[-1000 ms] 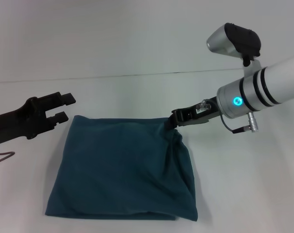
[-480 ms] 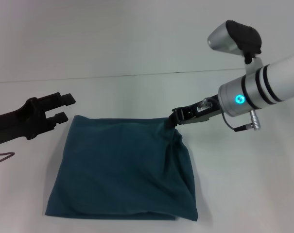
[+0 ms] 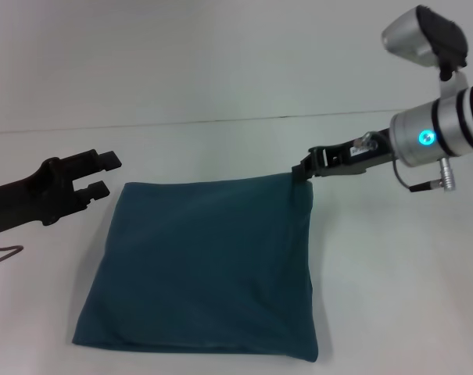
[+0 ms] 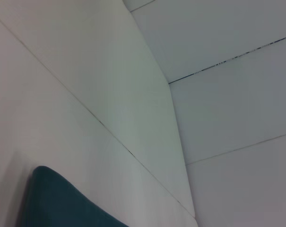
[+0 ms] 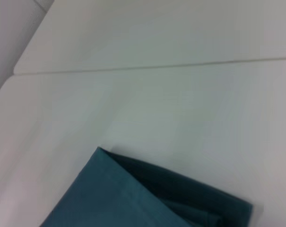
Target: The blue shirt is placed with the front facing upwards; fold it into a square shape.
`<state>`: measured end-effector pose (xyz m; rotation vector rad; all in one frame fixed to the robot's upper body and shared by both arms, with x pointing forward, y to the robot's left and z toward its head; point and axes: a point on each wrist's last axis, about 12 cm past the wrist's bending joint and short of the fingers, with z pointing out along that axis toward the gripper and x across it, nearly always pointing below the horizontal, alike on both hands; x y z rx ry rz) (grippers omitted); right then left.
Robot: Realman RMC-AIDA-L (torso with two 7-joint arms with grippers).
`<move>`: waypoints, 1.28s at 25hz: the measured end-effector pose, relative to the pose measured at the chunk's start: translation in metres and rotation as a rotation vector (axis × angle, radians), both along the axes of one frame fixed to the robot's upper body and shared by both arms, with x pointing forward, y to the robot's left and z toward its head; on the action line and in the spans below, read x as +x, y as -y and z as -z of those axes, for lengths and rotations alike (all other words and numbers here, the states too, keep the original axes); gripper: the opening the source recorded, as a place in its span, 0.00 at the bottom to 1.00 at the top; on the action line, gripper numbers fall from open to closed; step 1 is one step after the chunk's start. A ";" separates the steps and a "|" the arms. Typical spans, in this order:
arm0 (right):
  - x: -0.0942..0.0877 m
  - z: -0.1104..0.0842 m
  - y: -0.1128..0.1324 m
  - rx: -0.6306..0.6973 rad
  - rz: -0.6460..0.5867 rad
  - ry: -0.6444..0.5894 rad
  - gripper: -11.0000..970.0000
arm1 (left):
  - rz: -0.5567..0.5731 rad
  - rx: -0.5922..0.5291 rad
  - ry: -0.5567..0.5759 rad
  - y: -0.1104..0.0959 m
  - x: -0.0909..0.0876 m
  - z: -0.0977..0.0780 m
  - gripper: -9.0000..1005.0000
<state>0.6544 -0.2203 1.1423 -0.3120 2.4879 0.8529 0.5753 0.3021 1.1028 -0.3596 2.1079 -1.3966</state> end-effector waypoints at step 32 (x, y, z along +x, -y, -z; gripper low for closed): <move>-0.010 -0.032 0.088 0.135 0.084 0.050 0.35 | 0.040 0.005 0.011 0.001 -0.004 0.000 0.69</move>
